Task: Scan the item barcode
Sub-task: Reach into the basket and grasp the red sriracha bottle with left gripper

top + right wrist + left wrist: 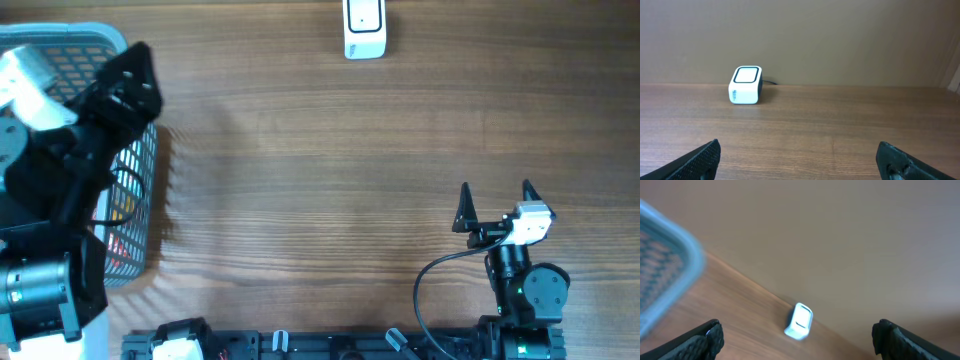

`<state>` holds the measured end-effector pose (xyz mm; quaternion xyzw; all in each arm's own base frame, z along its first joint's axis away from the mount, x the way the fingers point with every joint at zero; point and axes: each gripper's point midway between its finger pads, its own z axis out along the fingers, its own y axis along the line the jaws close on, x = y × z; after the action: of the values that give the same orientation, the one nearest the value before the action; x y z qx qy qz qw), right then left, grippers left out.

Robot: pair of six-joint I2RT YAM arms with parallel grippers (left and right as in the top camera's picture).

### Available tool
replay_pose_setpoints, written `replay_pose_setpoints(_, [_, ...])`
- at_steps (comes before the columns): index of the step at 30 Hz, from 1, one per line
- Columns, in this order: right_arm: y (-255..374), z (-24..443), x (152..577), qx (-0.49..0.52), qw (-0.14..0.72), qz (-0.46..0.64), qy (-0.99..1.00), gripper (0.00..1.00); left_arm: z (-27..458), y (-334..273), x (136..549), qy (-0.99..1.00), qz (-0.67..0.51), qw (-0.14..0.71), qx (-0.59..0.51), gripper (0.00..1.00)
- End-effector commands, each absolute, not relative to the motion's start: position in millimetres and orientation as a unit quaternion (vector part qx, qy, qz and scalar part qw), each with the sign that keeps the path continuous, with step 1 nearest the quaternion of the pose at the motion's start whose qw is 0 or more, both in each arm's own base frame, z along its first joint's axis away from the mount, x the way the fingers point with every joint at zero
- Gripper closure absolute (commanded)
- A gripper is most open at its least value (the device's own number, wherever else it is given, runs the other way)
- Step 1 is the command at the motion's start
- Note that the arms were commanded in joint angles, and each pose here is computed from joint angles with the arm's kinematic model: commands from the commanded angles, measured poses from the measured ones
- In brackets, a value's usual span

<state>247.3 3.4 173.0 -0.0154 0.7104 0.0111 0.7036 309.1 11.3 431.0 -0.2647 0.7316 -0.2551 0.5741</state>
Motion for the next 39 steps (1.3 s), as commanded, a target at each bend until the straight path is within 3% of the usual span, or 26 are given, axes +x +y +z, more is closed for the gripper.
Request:
replay_pose_setpoints(1, [2, 173, 247, -0.018, 0.705, 0.001, 0.709, 0.00, 414, 55, 310, 0.718, -0.217, 0.554, -0.361, 0.00])
replay_pose_setpoints(9, [2, 173, 247, -0.018, 0.705, 0.001, 0.709, 0.00, 382, 134, 300, 0.718, -0.139, 0.476, -0.489, 0.01])
replay_pose_setpoints(15, [2, 173, 247, -0.018, 0.705, 0.001, 0.709, 0.00, 323, 163, 292, 0.719, -0.120, 0.363, -0.580, 0.00])
replay_pose_setpoints(26, [2, 173, 247, -0.018, 0.705, 0.001, 0.709, 0.00, 204, 174, 297, 0.747, -0.093, 0.138, -0.644, 0.00])
replay_pose_setpoints(39, [2, 173, 247, -0.018, 0.705, 0.002, 0.709, 0.00, 165, 170, 259, 0.752, -0.028, 0.043, -0.657, 0.00])
